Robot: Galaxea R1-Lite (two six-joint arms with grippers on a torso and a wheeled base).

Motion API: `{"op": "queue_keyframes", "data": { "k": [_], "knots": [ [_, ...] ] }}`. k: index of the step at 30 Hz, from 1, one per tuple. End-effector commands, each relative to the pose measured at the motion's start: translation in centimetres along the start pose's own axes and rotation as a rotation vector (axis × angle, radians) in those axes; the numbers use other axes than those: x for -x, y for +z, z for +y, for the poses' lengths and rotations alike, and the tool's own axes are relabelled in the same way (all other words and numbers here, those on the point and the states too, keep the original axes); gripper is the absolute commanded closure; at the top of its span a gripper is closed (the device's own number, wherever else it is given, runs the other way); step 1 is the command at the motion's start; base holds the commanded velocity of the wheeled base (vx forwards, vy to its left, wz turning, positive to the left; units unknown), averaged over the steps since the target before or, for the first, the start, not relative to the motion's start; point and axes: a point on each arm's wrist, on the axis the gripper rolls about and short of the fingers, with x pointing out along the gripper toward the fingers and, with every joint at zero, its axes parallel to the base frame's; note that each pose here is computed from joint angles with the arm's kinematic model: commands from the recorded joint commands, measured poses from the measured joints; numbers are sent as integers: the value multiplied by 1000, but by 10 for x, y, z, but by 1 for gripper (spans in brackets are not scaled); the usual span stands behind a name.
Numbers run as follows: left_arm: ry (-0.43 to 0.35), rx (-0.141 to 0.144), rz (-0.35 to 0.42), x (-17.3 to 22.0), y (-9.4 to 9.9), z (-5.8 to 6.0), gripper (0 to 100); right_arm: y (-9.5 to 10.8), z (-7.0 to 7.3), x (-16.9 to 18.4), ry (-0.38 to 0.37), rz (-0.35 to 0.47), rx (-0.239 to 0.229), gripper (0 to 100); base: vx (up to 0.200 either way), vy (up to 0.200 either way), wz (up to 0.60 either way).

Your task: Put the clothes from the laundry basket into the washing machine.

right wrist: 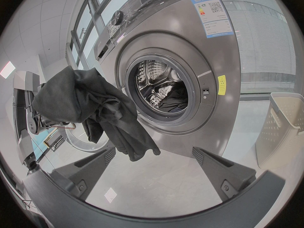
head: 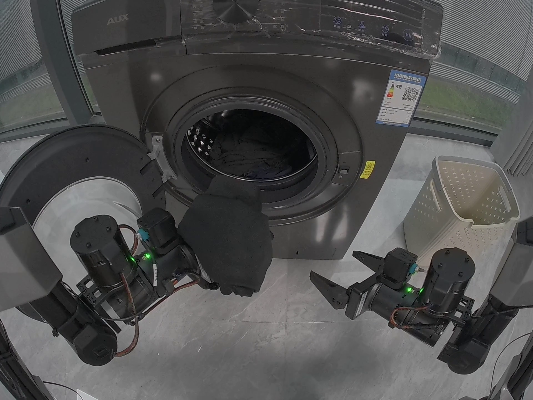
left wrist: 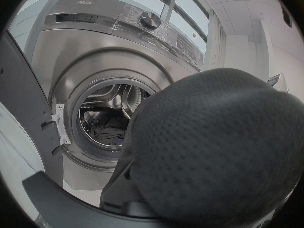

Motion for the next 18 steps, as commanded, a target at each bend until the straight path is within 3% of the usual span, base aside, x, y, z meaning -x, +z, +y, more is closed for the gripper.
{"op": "queue_keyframes", "data": {
  "k": [1,9,12,18],
  "knots": [
    [-2,-1,12,-1,-4,0,100,-1,-1,0,-4,2,-1,0,200,0,0],
    [-3,-4,18,-4,-7,0,100,0,3,-1,11,-3,0,0,200,0,0],
    [-25,-2,22,-6,-9,-7,100,1,6,-1,21,-6,2,0,200,0,0],
    [-73,0,44,-23,-24,-20,100,0,17,1,58,-3,4,0,0,0,0]
  ]
}}
